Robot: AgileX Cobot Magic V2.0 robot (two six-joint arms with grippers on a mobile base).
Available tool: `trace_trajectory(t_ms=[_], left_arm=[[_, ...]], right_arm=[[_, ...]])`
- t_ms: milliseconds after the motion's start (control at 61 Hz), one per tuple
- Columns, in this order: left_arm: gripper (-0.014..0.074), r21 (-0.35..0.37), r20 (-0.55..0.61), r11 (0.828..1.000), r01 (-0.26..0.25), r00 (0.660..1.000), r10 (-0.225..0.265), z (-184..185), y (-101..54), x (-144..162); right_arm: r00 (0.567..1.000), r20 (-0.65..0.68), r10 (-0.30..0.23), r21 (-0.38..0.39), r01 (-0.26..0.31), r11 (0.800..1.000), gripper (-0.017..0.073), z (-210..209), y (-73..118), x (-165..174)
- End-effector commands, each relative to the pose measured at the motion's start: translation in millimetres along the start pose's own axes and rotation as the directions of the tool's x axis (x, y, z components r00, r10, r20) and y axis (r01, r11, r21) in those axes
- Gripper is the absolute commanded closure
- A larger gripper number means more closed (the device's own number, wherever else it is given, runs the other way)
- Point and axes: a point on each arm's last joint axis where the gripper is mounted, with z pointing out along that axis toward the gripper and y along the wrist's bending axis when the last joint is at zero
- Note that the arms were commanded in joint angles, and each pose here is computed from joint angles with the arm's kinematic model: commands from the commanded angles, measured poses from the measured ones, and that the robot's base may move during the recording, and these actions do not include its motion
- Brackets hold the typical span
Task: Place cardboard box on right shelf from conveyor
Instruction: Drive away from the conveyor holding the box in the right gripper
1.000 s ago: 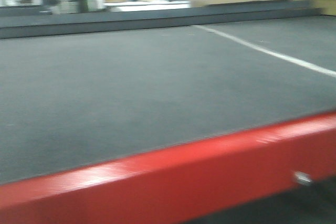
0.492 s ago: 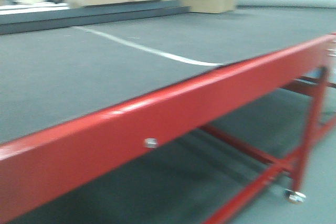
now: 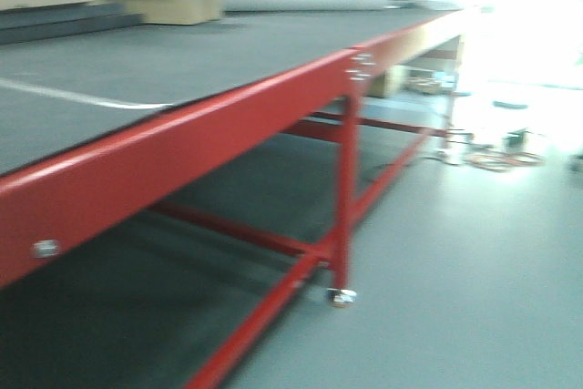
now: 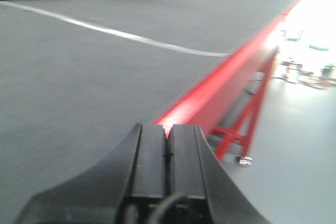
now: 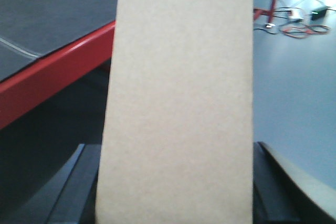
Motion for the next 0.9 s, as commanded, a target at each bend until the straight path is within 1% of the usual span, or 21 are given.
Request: trace_trajectory(t_ms=[0, 885], left_arm=[[0.071, -0.006, 0.094, 1.0, 0.006, 0.996, -0.005, -1.1, 0.6, -6.1], [0.071, -0.007, 0.094, 1.0, 0.006, 0.996, -0.005, -1.1, 0.6, -6.1]], right_arm=[[0.995, 0.103, -0.014, -0.006, 0.014, 1.0, 0.0419, -2.2, 1.9, -14.4], [0.995, 0.103, -0.014, -0.006, 0.014, 1.0, 0.0419, -2.2, 1.9, -14.4]])
